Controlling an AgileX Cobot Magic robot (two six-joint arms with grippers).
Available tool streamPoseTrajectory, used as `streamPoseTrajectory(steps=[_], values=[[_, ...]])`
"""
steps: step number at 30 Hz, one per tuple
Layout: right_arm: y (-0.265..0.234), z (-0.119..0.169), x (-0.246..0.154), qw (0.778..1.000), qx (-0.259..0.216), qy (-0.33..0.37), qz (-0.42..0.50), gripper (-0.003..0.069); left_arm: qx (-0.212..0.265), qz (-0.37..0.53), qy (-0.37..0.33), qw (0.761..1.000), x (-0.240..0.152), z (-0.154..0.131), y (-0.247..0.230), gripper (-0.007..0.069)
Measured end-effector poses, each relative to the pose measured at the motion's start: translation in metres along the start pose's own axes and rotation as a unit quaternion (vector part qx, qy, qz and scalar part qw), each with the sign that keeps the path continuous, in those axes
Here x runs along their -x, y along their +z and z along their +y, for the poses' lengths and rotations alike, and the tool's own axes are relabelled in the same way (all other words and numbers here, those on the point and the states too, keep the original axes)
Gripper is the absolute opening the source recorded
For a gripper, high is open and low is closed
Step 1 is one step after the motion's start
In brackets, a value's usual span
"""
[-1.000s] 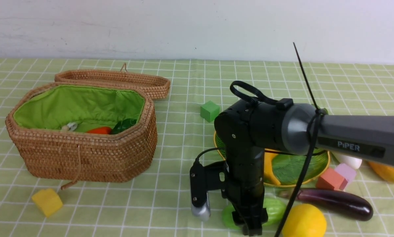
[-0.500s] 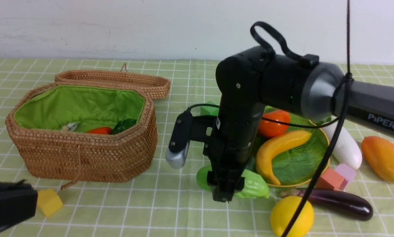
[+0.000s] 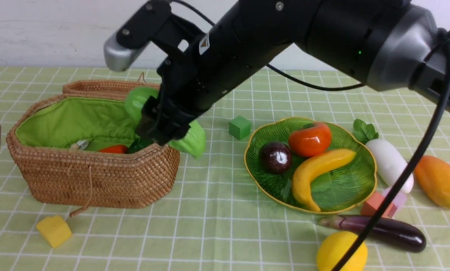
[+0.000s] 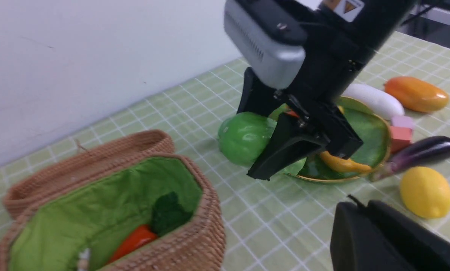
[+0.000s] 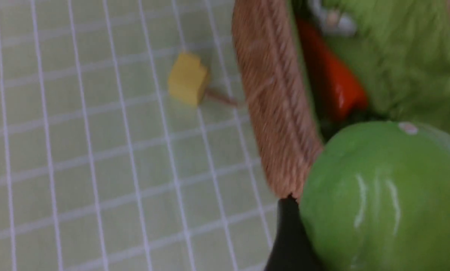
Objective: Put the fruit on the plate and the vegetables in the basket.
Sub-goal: Take a chayote with your right arm and place it on the basket on the left, then use the right arm to grab a lemon and put it into the right plate
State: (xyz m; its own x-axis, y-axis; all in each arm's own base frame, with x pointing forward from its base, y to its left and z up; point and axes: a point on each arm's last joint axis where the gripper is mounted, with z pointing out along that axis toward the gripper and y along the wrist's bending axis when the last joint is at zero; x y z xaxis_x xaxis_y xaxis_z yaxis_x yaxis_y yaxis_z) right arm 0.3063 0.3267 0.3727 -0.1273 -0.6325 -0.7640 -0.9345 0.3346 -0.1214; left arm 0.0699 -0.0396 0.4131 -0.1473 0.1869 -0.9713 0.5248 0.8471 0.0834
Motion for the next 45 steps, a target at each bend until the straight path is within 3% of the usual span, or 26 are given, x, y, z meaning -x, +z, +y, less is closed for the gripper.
streamPoseTrajectory(steps=[4,10,16,24,26,28,29,30,34,37,41,42,43,45], values=[[0.003,-0.004,0.016,0.995,-0.018,0.024,-0.093,0.0447,0.062,-0.023,-0.027,0.997,0.004,0.011,-0.001,0.0022],[0.025,-0.015,0.023,0.981,-0.046,0.024,-0.186,0.0447,0.102,-0.049,-0.081,0.990,0.007,0.019,-0.002,0.0026],[0.067,-0.028,0.016,0.962,-0.099,0.056,-0.248,0.0447,0.109,-0.055,-0.094,0.988,0.008,0.021,-0.003,0.0025],[0.110,-0.032,-0.005,0.960,-0.143,0.040,-0.236,0.0449,0.108,-0.056,-0.097,0.988,0.008,0.020,-0.003,0.0025],[0.114,-0.034,-0.008,0.959,-0.151,0.050,-0.234,0.0463,0.107,-0.056,-0.099,0.988,0.008,0.020,-0.003,0.0025],[0.122,-0.036,-0.014,0.958,-0.157,0.070,-0.231,0.0579,0.106,-0.056,-0.100,0.988,0.008,0.020,-0.003,0.0025],[0.122,-0.036,-0.014,0.958,-0.157,0.070,-0.231,0.0579,0.106,-0.056,-0.100,0.988,0.008,0.020,-0.003,0.0025],[0.123,-0.036,-0.015,0.957,-0.157,0.073,-0.231,0.0640,0.106,-0.056,-0.100,0.988,0.008,0.020,-0.003,0.0025],[0.118,-0.035,-0.011,0.957,-0.152,0.073,-0.236,0.0672,0.106,-0.056,-0.100,0.988,0.008,0.020,-0.003,0.0029],[0.109,-0.031,-0.004,0.958,-0.136,0.067,-0.245,0.0635,0.103,-0.055,-0.104,0.988,0.008,0.020,-0.002,0.0029],[0.081,-0.019,0.016,0.955,-0.066,0.092,-0.273,0.0479,0.100,-0.053,-0.108,0.988,0.008,0.019,-0.002,0.0031],[0.081,-0.019,0.016,0.955,-0.066,0.096,-0.273,0.0469,0.100,-0.054,-0.108,0.988,0.008,0.019,-0.002,0.0031],[0.069,-0.012,0.022,0.955,-0.024,0.111,-0.275,0.0377,0.099,-0.054,-0.108,0.988,0.008,0.019,-0.002,0.0030],[0.055,-0.003,0.026,0.959,0.034,0.120,-0.255,0.0260,0.096,-0.055,-0.110,0.988,0.008,0.018,-0.002,0.0030]])
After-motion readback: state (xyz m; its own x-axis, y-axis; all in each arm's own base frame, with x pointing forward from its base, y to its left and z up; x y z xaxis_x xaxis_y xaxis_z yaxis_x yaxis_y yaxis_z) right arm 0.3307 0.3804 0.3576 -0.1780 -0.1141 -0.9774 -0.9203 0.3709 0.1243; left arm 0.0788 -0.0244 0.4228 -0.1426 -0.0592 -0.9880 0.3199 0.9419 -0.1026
